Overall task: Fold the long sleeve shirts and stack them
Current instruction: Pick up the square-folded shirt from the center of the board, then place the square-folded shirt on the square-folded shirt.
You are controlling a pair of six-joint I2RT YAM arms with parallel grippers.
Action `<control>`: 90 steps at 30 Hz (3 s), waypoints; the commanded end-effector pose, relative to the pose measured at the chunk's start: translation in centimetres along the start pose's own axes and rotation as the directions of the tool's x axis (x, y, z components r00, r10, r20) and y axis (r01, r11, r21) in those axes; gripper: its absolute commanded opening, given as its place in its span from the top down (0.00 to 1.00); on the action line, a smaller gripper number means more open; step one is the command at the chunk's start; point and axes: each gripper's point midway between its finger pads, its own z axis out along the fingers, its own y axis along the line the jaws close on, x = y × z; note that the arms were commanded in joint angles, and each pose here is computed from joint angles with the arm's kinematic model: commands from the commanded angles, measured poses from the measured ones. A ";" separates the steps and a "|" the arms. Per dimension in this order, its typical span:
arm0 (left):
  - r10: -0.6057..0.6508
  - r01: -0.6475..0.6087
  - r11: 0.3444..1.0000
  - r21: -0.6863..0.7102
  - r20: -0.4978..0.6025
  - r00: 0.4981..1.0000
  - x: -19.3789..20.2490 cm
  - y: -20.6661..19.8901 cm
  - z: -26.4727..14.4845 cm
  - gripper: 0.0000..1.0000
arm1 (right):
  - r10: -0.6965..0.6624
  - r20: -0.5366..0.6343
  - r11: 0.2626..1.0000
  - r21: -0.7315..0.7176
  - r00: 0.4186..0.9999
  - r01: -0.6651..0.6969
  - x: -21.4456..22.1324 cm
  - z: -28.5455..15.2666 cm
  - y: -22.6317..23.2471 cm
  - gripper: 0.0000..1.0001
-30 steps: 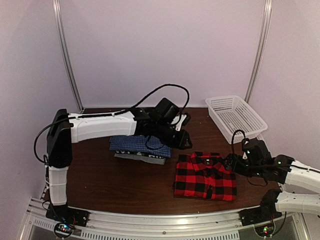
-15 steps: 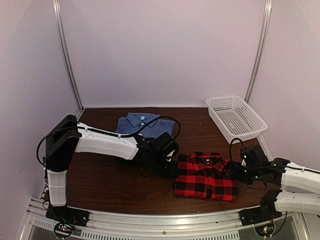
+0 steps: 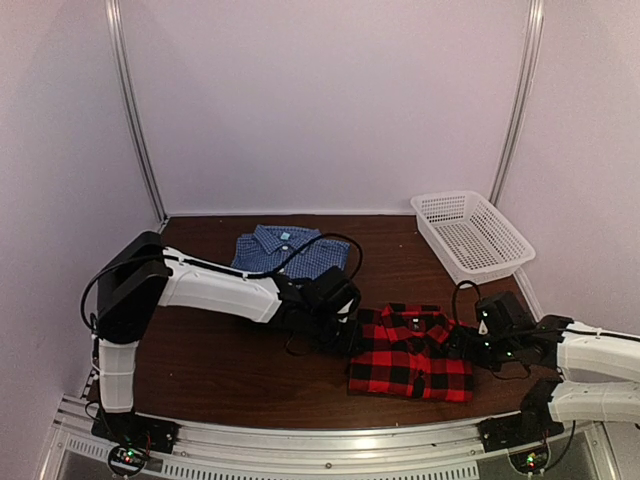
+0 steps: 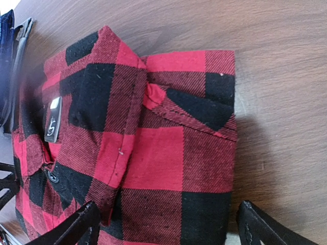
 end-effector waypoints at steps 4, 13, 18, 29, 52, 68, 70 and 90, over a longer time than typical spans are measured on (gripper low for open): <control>-0.009 0.009 1.000 -0.015 -0.013 1.000 0.4 0.3 1.0 0.52 | -0.030 -0.033 0.999 -0.017 0.999 0.029 0.2 0.6 0.7 0.07; 0.004 -0.003 1.000 0.018 -0.028 1.000 1.0 -0.3 1.7 0.50 | -0.049 -0.141 0.999 -0.020 0.989 0.046 1.8 1.5 1.1 0.09; 0.020 -0.019 0.999 0.039 -0.033 0.999 1.0 -1.1 2.3 0.58 | -0.035 -0.177 0.999 -0.021 0.984 0.031 2.4 2.1 1.3 0.19; 0.060 -0.059 0.994 0.089 -0.012 0.998 0.0 -3.4 2.6 0.91 | -0.007 -0.112 0.999 -0.049 0.994 0.001 1.3 1.3 1.6 0.51; 0.136 -0.155 0.973 0.172 0.118 0.984 -4.6 -9.9 -3.2 1.00 | -0.039 0.061 0.983 -0.175 0.997 0.050 -3.8 -4.2 5.7 1.00; 0.147 -0.191 0.970 0.151 0.258 0.955 -9.8 -10.6 -11.3 1.00 | -0.065 0.186 0.941 -0.316 0.980 0.123 -9.3 -9.7 11.9 1.00; 0.138 -0.182 0.973 0.139 0.278 0.951 -10.8 -9.4 -12.7 1.00 | -0.058 0.200 0.922 -0.364 0.978 0.129 -10.1 -10.3 13.6 1.00; -0.002 0.013 1.000 -0.023 0.419 0.908 -17.6 10.2 -25.9 1.00 | -0.169 0.256 0.779 -0.556 0.952 0.288 -15.9 -5.8 35.3 1.00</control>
